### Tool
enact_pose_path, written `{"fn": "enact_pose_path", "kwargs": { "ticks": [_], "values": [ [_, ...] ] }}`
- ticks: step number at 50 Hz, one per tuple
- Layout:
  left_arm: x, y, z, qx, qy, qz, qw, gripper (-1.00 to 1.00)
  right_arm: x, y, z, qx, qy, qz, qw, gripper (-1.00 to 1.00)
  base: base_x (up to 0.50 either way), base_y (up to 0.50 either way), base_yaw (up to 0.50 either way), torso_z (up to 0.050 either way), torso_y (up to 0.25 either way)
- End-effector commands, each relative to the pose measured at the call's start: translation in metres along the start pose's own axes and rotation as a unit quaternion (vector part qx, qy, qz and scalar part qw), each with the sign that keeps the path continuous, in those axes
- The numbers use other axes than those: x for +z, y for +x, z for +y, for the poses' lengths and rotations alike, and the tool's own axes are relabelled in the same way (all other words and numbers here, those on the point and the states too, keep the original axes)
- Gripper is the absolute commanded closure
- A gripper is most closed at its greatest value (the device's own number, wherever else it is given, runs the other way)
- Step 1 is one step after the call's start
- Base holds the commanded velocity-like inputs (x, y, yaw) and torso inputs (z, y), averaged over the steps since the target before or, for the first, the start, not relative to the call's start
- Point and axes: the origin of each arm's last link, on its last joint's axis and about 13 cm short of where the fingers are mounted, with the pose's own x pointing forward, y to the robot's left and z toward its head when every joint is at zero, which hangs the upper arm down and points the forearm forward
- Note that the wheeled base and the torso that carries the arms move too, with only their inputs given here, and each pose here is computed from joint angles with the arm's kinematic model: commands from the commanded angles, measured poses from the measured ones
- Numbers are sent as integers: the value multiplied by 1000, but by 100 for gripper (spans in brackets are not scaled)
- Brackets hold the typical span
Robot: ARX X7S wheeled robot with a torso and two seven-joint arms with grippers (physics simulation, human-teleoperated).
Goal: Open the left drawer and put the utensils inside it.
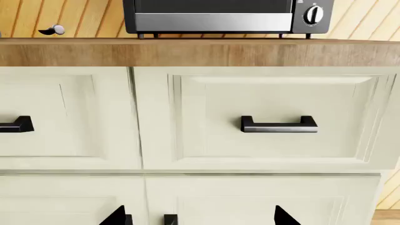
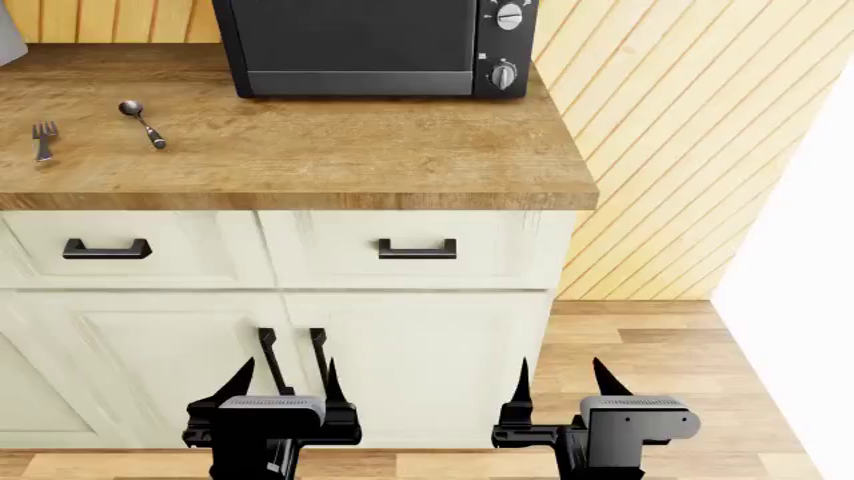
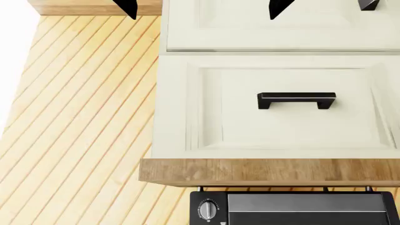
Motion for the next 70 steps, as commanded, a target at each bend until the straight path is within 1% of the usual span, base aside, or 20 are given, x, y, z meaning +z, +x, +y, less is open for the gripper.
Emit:
{"fn": "enact_pose_path", "kwargs": {
  "ticks": [1, 12, 70],
  "values": [
    [0, 0, 0, 0, 0, 0, 1000, -100, 0, 0, 0, -2, 1, 1, 1000, -100, 0, 0, 0, 0, 0],
    [0, 0, 1, 3, -2, 2, 1000, -100, 0, 2, -2, -10, 2, 6, 1000, -100, 0, 25, 0, 0, 0],
    [0, -1, 0, 3, -2, 10, 1000, -100, 0, 2, 0, -15, 0, 6, 1000, -100, 0, 500, 0, 0, 0]
  ]
}}
